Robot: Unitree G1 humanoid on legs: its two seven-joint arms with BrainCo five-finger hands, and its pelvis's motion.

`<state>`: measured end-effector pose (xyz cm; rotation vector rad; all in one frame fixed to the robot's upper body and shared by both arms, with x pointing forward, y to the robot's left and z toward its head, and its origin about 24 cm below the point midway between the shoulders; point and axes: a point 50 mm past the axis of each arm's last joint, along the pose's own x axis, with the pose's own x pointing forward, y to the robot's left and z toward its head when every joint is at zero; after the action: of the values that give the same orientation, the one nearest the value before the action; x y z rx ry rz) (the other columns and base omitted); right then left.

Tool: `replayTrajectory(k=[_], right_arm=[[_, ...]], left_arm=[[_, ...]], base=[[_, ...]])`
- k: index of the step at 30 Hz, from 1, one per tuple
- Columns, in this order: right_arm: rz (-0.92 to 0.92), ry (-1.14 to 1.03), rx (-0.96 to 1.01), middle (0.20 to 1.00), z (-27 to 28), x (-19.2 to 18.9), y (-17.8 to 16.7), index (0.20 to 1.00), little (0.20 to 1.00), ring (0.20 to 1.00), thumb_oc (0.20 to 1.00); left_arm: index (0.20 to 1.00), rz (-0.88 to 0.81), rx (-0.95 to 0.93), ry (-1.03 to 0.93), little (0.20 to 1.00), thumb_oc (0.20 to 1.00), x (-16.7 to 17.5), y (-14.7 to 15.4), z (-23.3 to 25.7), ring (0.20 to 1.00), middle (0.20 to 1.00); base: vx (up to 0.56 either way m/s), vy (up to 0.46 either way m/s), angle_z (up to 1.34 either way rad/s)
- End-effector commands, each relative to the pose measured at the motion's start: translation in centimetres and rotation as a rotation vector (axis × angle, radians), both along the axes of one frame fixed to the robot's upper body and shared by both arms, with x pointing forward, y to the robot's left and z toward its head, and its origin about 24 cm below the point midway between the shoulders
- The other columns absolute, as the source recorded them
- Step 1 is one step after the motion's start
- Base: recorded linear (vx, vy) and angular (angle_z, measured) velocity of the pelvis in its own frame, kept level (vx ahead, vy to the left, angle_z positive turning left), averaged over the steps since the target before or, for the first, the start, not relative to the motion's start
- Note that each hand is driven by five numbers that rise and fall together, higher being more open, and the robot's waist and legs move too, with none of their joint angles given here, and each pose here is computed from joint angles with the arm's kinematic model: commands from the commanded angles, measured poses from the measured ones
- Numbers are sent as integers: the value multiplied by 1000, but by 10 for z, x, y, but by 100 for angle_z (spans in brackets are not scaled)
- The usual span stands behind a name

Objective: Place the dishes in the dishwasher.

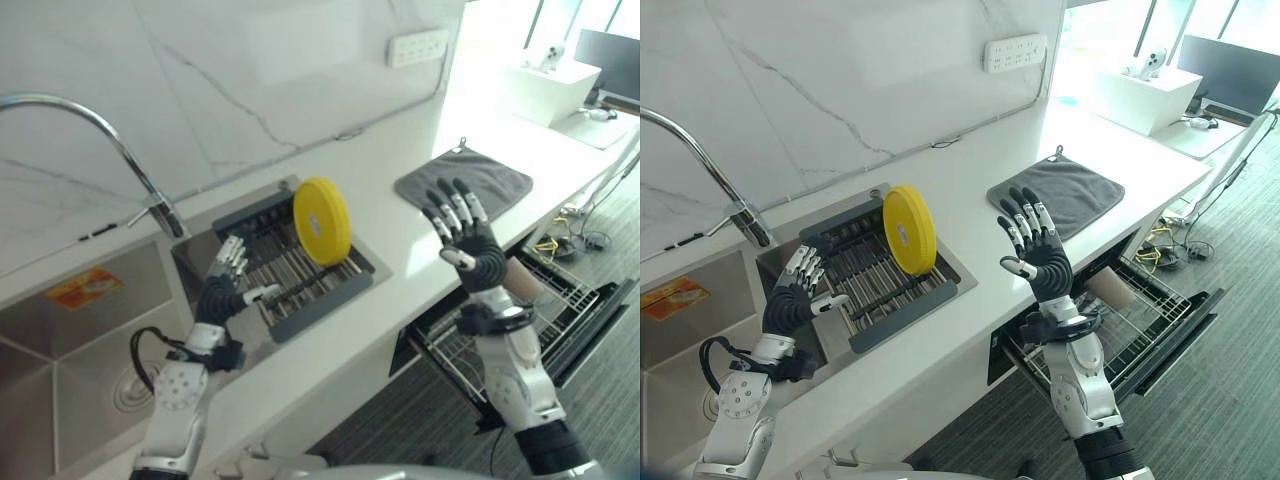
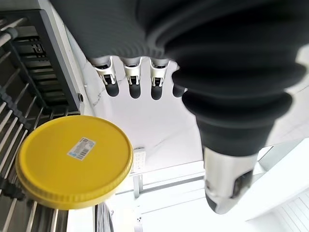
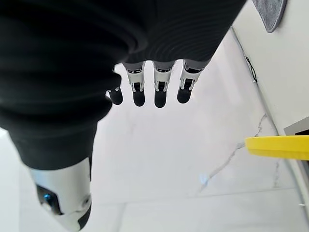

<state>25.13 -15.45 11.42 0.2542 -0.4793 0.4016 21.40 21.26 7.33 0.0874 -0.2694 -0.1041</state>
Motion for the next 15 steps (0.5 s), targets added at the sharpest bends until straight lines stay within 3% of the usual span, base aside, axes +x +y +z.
replayTrajectory(k=[1, 8, 15], right_arm=[[-67, -135, -83, 1000, 30, 9, 3, 1000, 1000, 1000, 1000], [-147, -180, -105, 1000, 52, 26, 0, 1000, 1000, 1000, 1000], [-300, -94, -14, 1000, 89, 74, -20, 1000, 1000, 1000, 1000]], left_arm=[[1000, -21, 75, -129, 1000, 1000, 14, 3, 28, 1000, 1000], [1000, -38, 85, -131, 1000, 1000, 18, -1, 30, 1000, 1000], [1000, -102, 132, -105, 1000, 1000, 25, 0, 29, 1000, 1000]], base=[[3, -40, 24], [30, -21, 13], [147, 12, 22]])
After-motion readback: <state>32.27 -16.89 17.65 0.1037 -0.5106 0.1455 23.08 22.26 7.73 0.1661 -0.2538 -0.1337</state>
